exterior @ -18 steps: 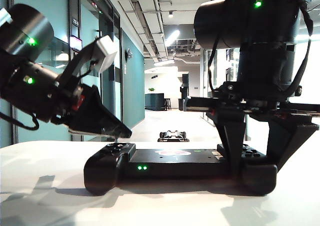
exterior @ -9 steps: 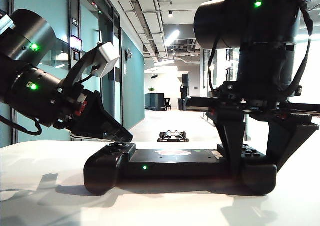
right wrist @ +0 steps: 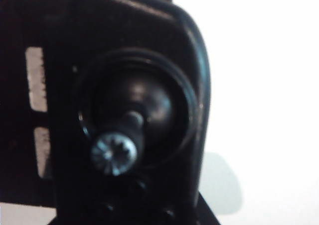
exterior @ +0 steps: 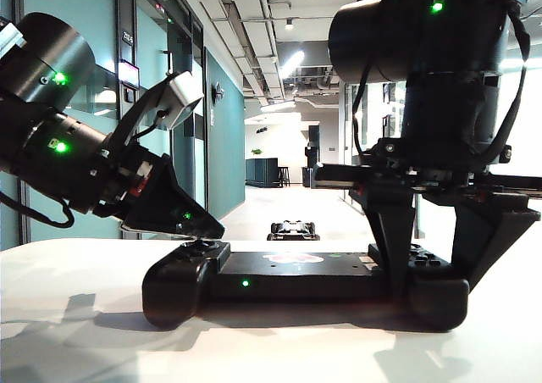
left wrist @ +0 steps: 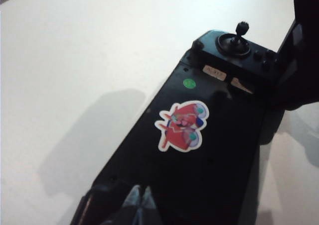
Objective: Push the left joystick on the remote control sitting on the white table forward to make the robot dog walk in a straight line until it approaches the door.
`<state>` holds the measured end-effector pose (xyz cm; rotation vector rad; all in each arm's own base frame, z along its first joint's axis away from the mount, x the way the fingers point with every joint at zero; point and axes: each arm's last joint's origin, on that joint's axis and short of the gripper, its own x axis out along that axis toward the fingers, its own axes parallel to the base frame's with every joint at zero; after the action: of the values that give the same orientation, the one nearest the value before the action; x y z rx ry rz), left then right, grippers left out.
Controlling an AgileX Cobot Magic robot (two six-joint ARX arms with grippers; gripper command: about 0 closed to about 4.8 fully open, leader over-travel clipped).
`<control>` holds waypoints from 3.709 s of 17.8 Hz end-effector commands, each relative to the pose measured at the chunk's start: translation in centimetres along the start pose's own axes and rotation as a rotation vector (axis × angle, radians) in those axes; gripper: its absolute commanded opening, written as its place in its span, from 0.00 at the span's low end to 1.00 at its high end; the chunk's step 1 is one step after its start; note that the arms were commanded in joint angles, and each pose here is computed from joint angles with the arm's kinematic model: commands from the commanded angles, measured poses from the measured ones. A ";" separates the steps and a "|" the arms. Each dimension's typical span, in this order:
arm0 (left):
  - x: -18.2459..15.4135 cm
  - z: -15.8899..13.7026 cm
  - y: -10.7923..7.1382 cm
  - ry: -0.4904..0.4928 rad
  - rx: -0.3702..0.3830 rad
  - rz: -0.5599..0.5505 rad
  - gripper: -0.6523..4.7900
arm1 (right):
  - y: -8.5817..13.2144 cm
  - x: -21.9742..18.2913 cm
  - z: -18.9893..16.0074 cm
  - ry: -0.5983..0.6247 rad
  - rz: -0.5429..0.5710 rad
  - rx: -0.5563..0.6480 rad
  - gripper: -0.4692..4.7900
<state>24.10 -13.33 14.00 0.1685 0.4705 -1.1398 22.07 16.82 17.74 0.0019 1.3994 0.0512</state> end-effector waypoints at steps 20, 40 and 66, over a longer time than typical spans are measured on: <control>0.0 0.3 0.1 -0.021 0.001 0.017 0.11 | -0.3 0.1 -0.4 0.041 -0.027 -0.002 0.46; -15.9 10.8 -8.2 -0.218 -0.175 0.471 0.11 | -0.2 0.1 -0.1 -0.005 -0.027 -0.035 0.75; -20.3 2.5 -13.8 -0.394 -0.103 0.570 0.11 | -5.2 -14.9 -5.5 -0.837 0.351 -0.354 0.09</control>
<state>5.64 -3.09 27.11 -0.0184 0.1279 -0.5723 14.42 11.02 30.93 -0.0378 0.5768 0.5235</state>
